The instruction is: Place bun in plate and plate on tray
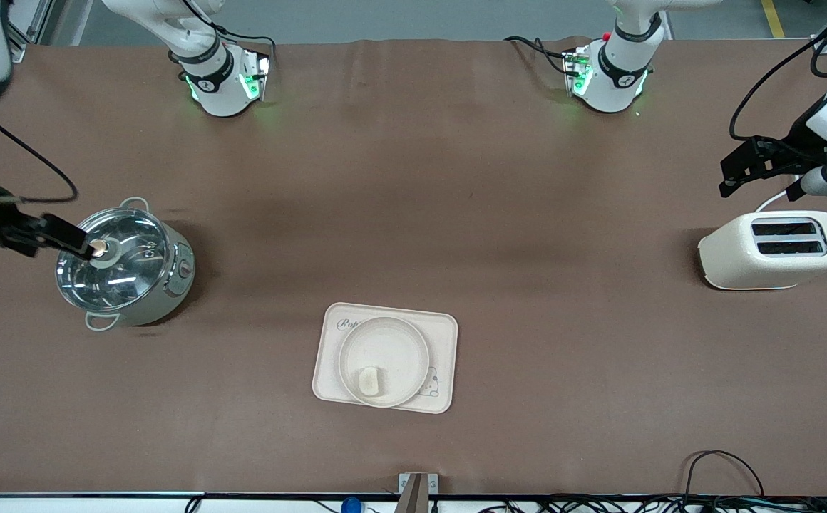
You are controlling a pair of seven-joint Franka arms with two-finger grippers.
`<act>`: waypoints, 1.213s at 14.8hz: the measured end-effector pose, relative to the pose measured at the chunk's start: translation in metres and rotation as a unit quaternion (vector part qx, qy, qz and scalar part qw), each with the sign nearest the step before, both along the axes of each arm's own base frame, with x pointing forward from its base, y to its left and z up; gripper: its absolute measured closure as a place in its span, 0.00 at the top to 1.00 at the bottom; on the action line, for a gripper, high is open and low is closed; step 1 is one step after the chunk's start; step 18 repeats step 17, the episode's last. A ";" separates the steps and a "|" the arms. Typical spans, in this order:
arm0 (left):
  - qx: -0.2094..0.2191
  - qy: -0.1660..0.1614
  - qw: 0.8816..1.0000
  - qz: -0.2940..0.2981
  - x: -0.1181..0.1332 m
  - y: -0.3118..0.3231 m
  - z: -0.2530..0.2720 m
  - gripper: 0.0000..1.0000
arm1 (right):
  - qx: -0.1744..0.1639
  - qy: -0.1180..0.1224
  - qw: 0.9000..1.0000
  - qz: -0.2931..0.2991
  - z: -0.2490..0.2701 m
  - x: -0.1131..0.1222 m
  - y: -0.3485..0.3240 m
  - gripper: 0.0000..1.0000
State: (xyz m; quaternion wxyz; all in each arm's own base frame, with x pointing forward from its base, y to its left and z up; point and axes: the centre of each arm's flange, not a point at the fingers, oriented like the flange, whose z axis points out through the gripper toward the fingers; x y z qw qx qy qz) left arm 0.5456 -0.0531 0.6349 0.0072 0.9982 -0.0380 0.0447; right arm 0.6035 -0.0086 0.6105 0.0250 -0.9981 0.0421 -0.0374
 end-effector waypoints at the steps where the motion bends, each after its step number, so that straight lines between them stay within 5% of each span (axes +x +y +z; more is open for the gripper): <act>1: 0.000 0.000 1.000 0.000 0.000 0.000 0.000 1.00 | -0.005 -0.003 1.000 0.006 0.005 -0.004 -0.005 1.00; 7: 0.000 0.000 1.000 0.000 0.000 0.000 0.000 1.00 | -0.009 -0.004 1.000 0.006 0.006 -0.006 -0.028 1.00; 12: 0.000 0.000 1.000 0.000 0.000 0.000 0.000 1.00 | -0.006 0.030 1.000 -0.001 0.008 -0.026 -0.041 1.00; 18: 0.000 0.000 1.000 0.000 0.000 0.000 0.000 1.00 | -0.007 0.013 1.000 0.005 0.031 -0.040 -0.034 1.00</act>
